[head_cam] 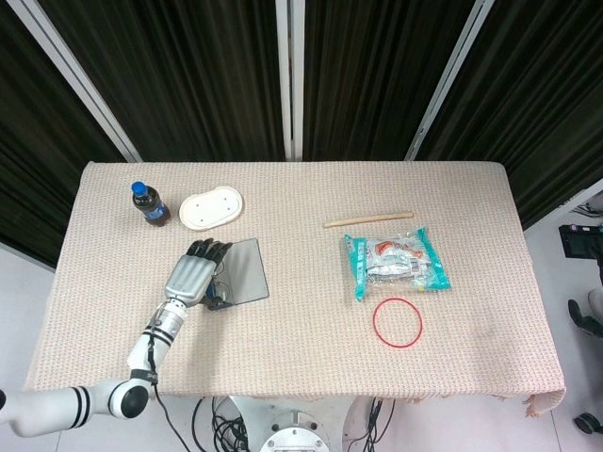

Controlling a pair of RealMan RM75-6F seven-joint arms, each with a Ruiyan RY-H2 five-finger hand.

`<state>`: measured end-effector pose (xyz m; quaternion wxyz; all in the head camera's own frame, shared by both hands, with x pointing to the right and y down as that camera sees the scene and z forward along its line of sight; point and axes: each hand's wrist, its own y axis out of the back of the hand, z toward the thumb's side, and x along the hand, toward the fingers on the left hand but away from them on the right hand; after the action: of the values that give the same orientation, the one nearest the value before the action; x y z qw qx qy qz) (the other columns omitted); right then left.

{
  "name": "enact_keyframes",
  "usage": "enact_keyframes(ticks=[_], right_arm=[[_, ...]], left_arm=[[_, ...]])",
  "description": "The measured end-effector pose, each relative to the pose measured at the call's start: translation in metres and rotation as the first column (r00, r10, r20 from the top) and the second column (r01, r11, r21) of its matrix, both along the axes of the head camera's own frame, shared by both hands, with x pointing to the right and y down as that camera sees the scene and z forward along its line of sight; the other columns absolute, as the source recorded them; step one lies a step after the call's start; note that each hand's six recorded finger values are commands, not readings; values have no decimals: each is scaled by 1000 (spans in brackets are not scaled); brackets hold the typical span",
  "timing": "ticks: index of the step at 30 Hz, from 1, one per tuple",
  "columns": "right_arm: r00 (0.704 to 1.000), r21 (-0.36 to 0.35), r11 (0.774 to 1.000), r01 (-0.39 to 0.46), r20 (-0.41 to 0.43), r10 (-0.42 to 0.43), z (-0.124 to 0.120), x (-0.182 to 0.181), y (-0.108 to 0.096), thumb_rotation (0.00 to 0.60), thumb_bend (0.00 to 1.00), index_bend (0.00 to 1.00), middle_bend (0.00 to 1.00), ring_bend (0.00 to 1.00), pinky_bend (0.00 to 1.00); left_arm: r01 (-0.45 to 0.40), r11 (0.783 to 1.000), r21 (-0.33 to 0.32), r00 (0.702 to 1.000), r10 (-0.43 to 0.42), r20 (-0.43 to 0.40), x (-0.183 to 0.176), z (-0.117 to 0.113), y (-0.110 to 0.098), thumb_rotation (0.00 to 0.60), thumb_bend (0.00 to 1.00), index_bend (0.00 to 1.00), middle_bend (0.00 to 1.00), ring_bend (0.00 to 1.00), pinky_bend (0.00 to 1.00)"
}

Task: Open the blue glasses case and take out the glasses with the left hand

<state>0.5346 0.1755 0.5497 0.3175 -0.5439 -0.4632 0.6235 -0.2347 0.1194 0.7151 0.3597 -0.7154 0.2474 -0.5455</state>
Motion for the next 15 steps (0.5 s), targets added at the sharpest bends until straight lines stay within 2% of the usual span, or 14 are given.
enact_keyframes(ticks=[10, 15], right_arm=[[1000, 2, 1000, 19, -7, -19, -1, -8, -2, 600, 315, 0, 0, 0, 0], [1000, 0, 1000, 24, -10, -24, -1, -11, -2, 600, 315, 0, 0, 0, 0]], left_arm=[[24, 1000, -1, 996, -24, 90, -42, -7, -5, 600, 95, 38, 67, 0, 80], [47, 999, 6, 994, -47, 101, -54, -6, -7, 600, 95, 37, 67, 0, 78]])
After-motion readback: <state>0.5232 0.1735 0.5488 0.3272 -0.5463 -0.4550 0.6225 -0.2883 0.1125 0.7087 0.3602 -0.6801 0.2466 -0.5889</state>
